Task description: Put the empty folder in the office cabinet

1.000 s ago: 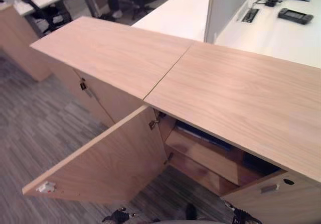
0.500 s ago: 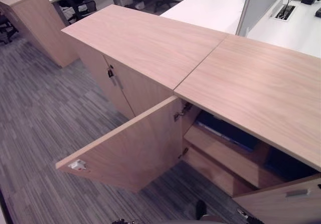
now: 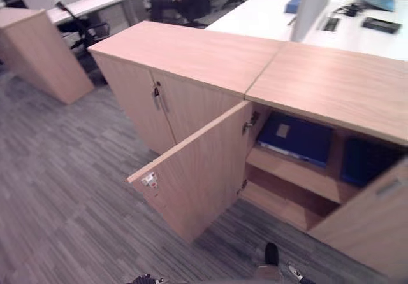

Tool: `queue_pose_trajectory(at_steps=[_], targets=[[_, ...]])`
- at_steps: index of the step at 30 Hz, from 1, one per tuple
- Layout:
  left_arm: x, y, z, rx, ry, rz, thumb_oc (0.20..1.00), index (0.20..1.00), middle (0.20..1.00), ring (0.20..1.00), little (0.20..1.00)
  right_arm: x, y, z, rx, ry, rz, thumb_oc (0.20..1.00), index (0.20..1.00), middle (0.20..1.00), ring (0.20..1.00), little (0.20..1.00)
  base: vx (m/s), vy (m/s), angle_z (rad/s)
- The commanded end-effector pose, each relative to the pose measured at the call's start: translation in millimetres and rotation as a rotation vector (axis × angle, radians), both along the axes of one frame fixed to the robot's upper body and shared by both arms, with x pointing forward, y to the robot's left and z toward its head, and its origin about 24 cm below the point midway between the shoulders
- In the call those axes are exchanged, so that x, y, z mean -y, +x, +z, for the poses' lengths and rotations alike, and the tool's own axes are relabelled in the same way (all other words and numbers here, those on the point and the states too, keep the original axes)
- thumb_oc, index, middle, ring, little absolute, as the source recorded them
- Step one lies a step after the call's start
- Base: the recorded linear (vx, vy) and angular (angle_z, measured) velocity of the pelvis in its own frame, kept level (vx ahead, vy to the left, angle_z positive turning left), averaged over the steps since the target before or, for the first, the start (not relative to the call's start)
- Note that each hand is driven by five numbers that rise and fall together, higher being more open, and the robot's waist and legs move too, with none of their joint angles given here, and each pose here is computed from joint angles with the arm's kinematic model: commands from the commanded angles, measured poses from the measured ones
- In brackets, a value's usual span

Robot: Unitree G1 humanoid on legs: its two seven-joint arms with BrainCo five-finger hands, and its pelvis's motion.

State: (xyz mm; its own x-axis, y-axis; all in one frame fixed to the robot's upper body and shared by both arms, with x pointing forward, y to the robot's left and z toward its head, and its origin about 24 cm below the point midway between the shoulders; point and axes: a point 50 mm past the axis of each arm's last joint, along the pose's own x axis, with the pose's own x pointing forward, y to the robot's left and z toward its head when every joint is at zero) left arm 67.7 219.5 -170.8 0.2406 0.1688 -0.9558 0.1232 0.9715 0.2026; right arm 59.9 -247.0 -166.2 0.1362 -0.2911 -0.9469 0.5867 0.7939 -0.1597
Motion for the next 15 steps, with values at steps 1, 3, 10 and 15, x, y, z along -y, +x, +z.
queue_pose_trajectory(at_steps=[1, 3, 10, 15], targets=[[-4.7, -8.5, -0.5, -0.033, 0.012, 0.045, 1.000, 1.000, 1.000, 1.000, 1.000, 10.2, 25.3, 7.1, 0.082, -0.018, -0.053, 1.000, 1.000, 1.000, 1.000, 1.000, -0.26, -0.031, -0.06], [-8.7, -19.7, -1.1, -0.066, 0.019, 0.080, 1.000, 1.000, 1.000, 1.000, 1.000, 9.1, 20.6, 5.8, 0.070, -0.007, -0.061, 1.000, 1.000, 1.000, 1.000, 1.000, -0.07, -0.038, -0.31], [-14.2, -32.1, -1.0, -0.096, 0.027, 0.155, 1.000, 1.000, 1.000, 1.000, 1.000, -1.0, 19.0, 2.8, 0.073, 0.013, -0.054, 1.000, 1.000, 1.000, 1.000, 1.000, -0.06, -0.074, -0.63], [-17.5, -31.4, -0.2, -0.084, 0.033, 0.194, 1.000, 1.000, 1.000, 1.000, 1.000, -4.9, 12.9, 0.7, 0.061, 0.025, -0.057, 1.000, 1.000, 1.000, 1.000, 1.000, -0.02, -0.104, 0.10]])
